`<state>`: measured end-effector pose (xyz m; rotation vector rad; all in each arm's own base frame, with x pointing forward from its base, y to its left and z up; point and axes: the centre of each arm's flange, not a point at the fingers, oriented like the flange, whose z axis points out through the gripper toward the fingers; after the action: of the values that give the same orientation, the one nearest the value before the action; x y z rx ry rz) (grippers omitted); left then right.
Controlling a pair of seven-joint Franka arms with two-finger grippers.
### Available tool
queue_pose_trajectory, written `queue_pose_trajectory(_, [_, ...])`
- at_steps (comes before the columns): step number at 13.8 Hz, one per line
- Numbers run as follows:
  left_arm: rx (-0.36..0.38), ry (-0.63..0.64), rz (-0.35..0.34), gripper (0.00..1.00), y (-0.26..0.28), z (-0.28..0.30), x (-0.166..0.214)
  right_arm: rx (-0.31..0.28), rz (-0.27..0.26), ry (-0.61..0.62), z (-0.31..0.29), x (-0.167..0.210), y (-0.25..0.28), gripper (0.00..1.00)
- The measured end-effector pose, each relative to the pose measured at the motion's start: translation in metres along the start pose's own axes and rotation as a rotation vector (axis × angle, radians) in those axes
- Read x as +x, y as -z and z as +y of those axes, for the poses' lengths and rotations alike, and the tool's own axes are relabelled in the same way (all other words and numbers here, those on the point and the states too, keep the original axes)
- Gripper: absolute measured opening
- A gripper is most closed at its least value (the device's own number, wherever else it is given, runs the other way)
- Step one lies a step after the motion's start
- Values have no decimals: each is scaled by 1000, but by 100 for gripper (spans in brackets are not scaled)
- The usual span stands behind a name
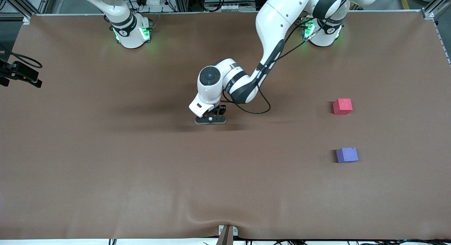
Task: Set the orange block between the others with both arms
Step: 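Grasp the orange cube with the left gripper and carry it toward the purple cube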
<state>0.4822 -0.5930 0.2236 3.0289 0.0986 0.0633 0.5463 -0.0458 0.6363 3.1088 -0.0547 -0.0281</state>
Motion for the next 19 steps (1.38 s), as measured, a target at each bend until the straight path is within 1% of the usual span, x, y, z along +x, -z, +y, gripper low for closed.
queue_pose_trajectory(1, [-1, 19, 12, 54, 18, -8, 16, 0, -1, 4, -3, 0, 0, 100])
queue_pose_trajectory(3, [23, 54, 10, 54, 67, -34, 52, 2, -3, 11, -6, 0, -1, 100])
queue_pose_trajectory(5, [81, 57, 0, 54, 132, -76, 88, 8, -3, 17, -10, 0, -1, 100])
queue_pose_trajectory(7, [130, 59, -18, 54, 201, -138, 125, 22, -4, 12, -11, 0, -2, 100])
queue_pose_trajectory(9, [155, 47, -48, 54, 242, -211, 154, 72, -11, -14, -2, -1, -4, 100])
queue_pose_trajectory(11, [168, 33, -81, 54, 253, -289, 178, 100, -20, -34, 8, -2, -5, 100])
queue_pose_trajectory(14, [183, 18, -159, 54, 236, -393, 194, 102, -18, -21, 0, -2, -3, 100])
queue_pose_trajectory(16, [178, 15, -187, 54, 219, -447, 195, 88, -19, -6, -7, -2, -3, 100])
queue_pose_trajectory(18, [164, 8, -194, 54, 198, -501, 193, 57, -21, 15, -17, -2, -3, 100])
queue_pose_trajectory(19, [156, -1, -188, 54, 185, -528, 191, 50, -22, 21, -21, -2, -3, 100])
